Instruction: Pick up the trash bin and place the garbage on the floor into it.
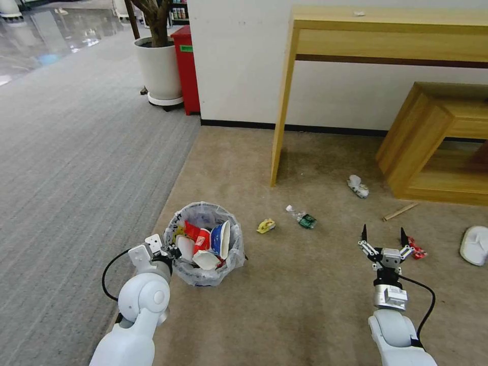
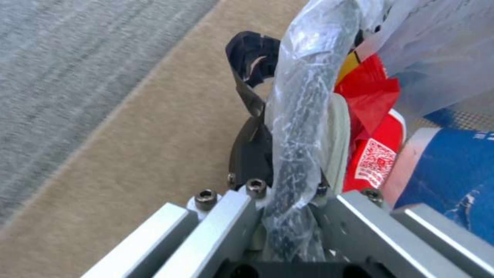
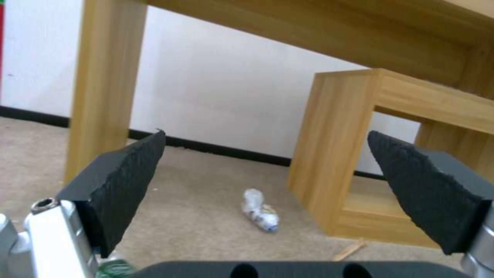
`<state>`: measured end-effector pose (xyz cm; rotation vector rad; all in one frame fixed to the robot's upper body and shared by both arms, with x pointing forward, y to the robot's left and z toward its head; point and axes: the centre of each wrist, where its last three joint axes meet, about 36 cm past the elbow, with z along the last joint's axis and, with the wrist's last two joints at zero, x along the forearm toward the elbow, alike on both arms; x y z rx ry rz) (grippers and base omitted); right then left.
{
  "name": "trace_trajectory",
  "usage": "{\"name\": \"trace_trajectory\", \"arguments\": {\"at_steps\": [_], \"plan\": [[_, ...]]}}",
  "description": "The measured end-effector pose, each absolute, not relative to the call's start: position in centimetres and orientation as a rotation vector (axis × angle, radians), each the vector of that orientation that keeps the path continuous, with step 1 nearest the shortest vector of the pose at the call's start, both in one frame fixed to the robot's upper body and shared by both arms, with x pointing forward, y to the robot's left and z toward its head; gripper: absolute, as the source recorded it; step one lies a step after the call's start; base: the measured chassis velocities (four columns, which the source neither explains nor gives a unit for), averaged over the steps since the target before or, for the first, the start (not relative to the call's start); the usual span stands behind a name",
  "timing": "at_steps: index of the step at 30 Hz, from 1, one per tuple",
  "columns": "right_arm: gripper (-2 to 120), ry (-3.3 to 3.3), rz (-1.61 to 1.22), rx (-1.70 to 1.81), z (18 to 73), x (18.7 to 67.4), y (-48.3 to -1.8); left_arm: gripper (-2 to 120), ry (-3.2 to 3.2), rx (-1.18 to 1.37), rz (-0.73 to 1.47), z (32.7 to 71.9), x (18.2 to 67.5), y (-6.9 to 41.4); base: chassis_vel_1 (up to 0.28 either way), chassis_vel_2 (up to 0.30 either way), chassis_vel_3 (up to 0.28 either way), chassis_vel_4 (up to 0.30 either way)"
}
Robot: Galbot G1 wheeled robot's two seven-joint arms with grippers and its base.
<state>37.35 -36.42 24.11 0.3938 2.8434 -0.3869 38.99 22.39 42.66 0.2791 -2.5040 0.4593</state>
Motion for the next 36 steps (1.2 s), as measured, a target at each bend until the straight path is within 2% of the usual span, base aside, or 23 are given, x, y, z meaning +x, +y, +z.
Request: {"name": "trace_trajectory", "arguments": {"at_steps": [7, 23, 36], "plan": [[100, 2.832, -0.373, 0.38, 23.7, 37.4, -36.4, 0, -2.5, 0.284, 0.464, 42.4, 39.1, 22.3, 0.155, 0.147, -0.14, -0.123], [100, 2.839, -0.378, 0.305, 23.4, 37.2, -35.1, 0, -2.498, 0.276, 0.471, 42.2, 39.0, 21.9, -0.007, 0.001, -0.004, 0.005], [100, 2.838, -0.38, 0.287, 23.4, 37.1, -34.6, 0, -2.5, 0.276, 0.474, 42.2, 38.9, 21.9, -0.134, 0.141, 0.147, -0.137]]}}
